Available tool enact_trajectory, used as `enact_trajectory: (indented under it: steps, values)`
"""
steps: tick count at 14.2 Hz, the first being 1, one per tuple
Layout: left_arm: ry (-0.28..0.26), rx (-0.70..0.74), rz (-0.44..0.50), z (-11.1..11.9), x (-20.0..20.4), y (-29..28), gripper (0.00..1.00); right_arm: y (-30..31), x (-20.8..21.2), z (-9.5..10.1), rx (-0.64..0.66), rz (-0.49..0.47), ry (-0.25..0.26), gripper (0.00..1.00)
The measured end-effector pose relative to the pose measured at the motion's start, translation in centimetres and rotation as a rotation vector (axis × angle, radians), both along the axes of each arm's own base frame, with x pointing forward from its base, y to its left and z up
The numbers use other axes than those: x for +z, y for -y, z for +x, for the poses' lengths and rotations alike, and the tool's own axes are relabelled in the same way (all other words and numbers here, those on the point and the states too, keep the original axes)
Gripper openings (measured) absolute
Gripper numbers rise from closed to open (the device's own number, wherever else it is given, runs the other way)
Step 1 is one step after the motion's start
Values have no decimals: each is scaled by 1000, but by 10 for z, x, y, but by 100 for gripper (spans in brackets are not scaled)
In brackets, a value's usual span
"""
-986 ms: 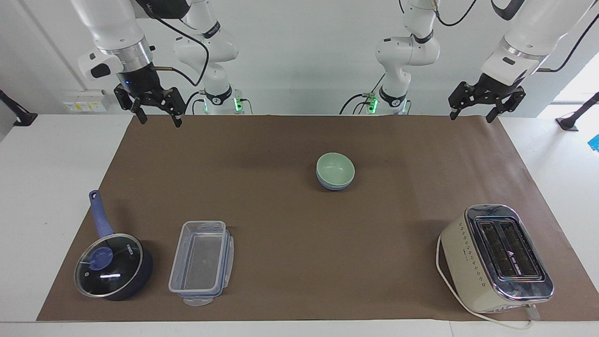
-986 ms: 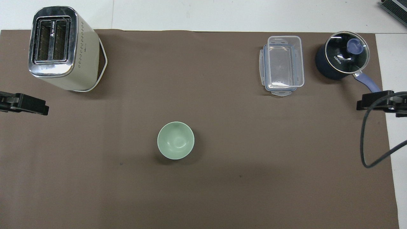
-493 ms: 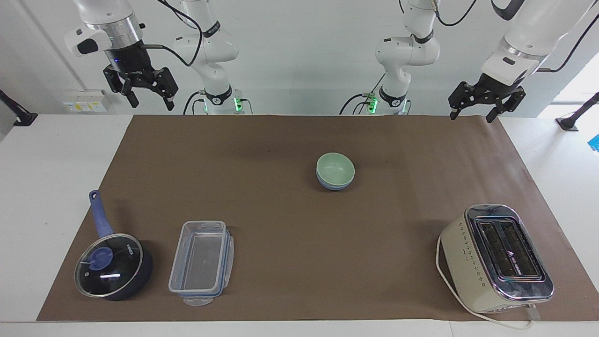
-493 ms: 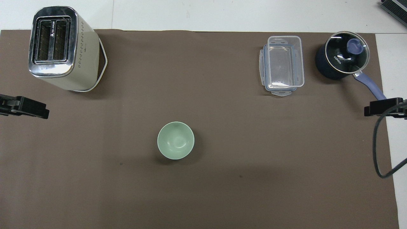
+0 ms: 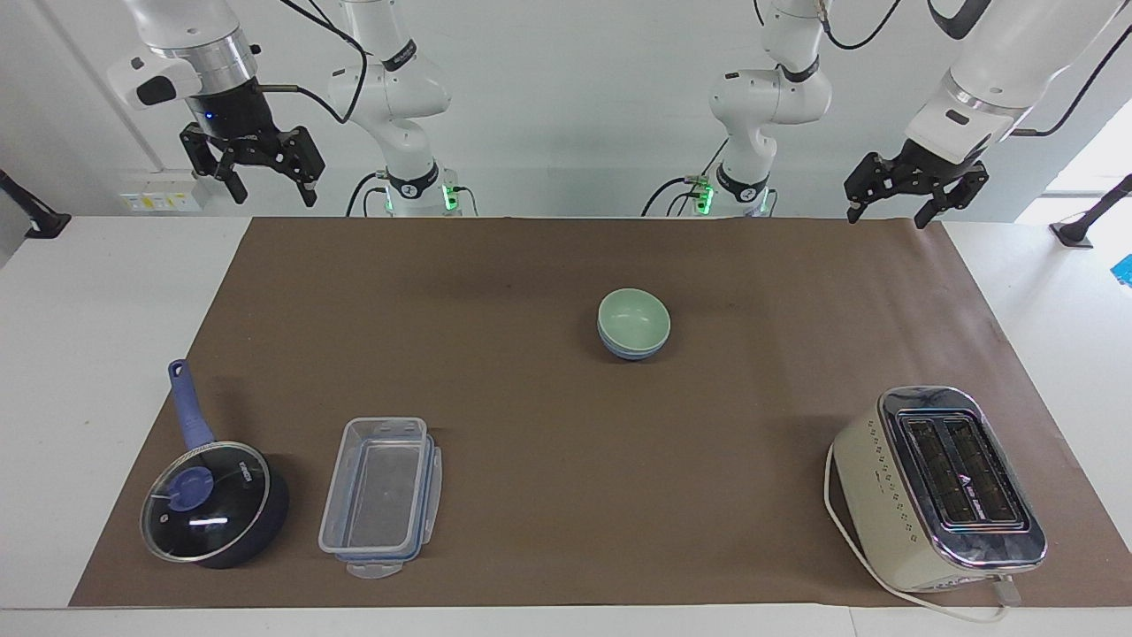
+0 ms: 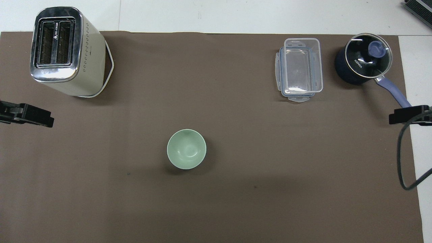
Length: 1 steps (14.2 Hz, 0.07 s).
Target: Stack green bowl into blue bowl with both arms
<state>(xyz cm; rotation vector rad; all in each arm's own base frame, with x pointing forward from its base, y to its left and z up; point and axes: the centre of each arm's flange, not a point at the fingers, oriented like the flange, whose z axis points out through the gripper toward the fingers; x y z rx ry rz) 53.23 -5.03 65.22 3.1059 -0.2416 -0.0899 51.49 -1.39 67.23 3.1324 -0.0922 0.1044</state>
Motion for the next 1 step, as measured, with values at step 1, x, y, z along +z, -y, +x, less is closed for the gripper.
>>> enact_trajectory:
  steps: [1]
  values:
    - [0, -1, 0, 0, 0, 1, 100, 0, 0, 0, 10, -1, -2, 100]
